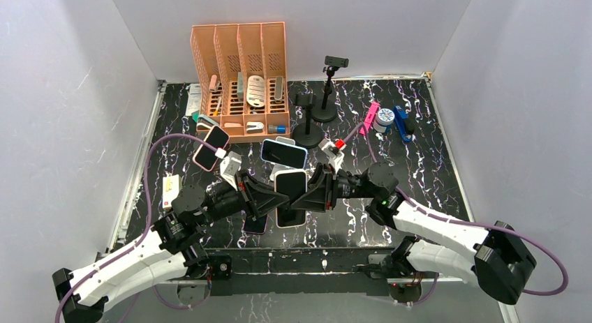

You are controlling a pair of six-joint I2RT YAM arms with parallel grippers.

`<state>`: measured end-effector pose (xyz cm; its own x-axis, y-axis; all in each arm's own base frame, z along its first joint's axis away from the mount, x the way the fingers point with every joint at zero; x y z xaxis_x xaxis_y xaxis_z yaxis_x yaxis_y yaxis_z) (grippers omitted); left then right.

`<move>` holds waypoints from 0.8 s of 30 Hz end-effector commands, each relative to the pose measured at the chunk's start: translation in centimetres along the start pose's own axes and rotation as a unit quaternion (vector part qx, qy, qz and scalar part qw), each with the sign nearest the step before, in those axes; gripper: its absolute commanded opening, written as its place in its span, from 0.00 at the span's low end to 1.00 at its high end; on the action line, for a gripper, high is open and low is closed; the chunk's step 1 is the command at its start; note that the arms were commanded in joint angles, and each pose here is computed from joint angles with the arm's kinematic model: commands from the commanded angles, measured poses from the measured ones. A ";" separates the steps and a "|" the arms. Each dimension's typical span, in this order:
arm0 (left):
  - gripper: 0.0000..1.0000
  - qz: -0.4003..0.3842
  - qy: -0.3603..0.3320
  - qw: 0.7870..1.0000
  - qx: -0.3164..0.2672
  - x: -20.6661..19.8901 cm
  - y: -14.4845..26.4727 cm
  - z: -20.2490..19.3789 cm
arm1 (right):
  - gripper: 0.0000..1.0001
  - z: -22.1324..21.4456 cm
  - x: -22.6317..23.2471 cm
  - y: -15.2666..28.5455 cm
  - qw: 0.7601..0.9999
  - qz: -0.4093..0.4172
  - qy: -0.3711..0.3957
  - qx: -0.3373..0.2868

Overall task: Remove the phone from the phone stand
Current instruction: Place the phone at the center of the board.

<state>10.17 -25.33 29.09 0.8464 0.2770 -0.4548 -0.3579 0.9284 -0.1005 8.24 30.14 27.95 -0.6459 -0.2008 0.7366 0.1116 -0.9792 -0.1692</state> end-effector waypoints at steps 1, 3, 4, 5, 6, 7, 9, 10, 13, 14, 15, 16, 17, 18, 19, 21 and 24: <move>0.00 -0.025 -0.013 0.998 -0.049 -1.7 0.1 3.1 | 0.29 0.8 0.7 -0.8 0.999 0.010 0.027 -0.028; 0.05 -0.010 -0.020 0.999 -0.034 -1.1 0.2 2.5 | 0.22 0.9 0.3 -0.6 0.999 -0.006 0.033 -0.039; 0.12 0.002 -0.024 0.999 -0.025 -0.6 0.4 2.1 | 0.18 0.9 0.1 -0.4 0.998 -0.014 0.036 -0.044; 0.25 0.017 -0.029 0.999 -0.018 -0.1 0.6 1.8 | 0.14 0.9 -0.1 -0.3 0.998 -0.025 0.039 -0.049; 0.37 0.035 -0.034 0.999 -0.011 0.5 0.9 1.5 | 0.09 0.8 -0.4 0.0 0.997 -0.038 0.040 -0.052; 0.47 0.056 -0.040 0.998 -0.007 1.1 1.3 1.4 | 0.06 0.8 -0.7 0.2 0.996 -0.052 0.040 -0.055; 0.59 0.108 -0.053 0.993 -0.002 2.6 2.4 1.2 | 0.02 0.4 -1.6 0.9 0.994 -0.084 0.033 -0.058; 0.63 0.146 -0.060 0.987 -0.005 3.7 3.3 1.4 | 0.01 0.0 -2.2 1.3 0.993 -0.103 0.028 -0.059; 0.69 0.278 -0.090 0.956 -0.024 7.4 6.6 2.3 | 0.01 -1.4 -4.1 2.5 0.986 -0.158 0.000 -0.055; 0.70 0.320 -0.099 0.942 -0.031 8.4 7.8 2.7 | 0.01 -1.9 -4.7 2.9 0.983 -0.173 -0.011 -0.054; 0.71 0.356 -0.108 0.927 -0.040 9.3 9.0 3.3 | 0.01 -2.4 -5.4 3.4 0.980 -0.189 -0.023 -0.056; 0.73 0.380 -0.120 0.916 -0.047 9.8 9.9 3.7 | 0.01 -3.0 -6.2 3.7 0.976 -0.206 -0.037 -0.056; 0.73 0.398 -0.132 0.906 -0.053 10.2 10.5 4.2 | 0.01 -3.5 -6.9 4.1 0.972 -0.222 -0.050 -0.057; 0.73 0.412 -0.139 0.899 -0.058 10.5 11.0 4.5 | 0.01 -4.0 -7.6 4.4 0.968 -0.237 -0.065 -0.058; 0.74 0.422 -0.144 0.893 -0.062 10.7 11.3 4.9 | 0.01 -4.5 -8.3 4.7 0.963 -0.250 -0.080 -0.059; 0.74 0.434 -0.154 0.886 -0.059 11.1 11.3 5.0 | 0.01 -5.5 -9.7 5.1 0.953 -0.272 -0.113 -0.063; 0.72 0.440 -0.152 0.884 -0.041 11.7 10.8 4.0 | 0.01 -6.8 -11.4 5.3 0.939 -0.299 -0.160 -0.063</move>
<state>16.68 -12.60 27.33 0.3983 0.8918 -0.2145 -0.9069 0.4179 0.0531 10.09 26.93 14.71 -0.4059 0.3447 0.8464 -0.2433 -0.9335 0.2635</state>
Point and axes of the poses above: each gripper's point midway between its finger pads, its own y axis back along the fingers, its own x axis along the line the jaws close on, z = x × y, the point moved 2 cm from there along y, back along the fingers, and after that the axes turned 8 degrees about -y, right-handed, at the moved point
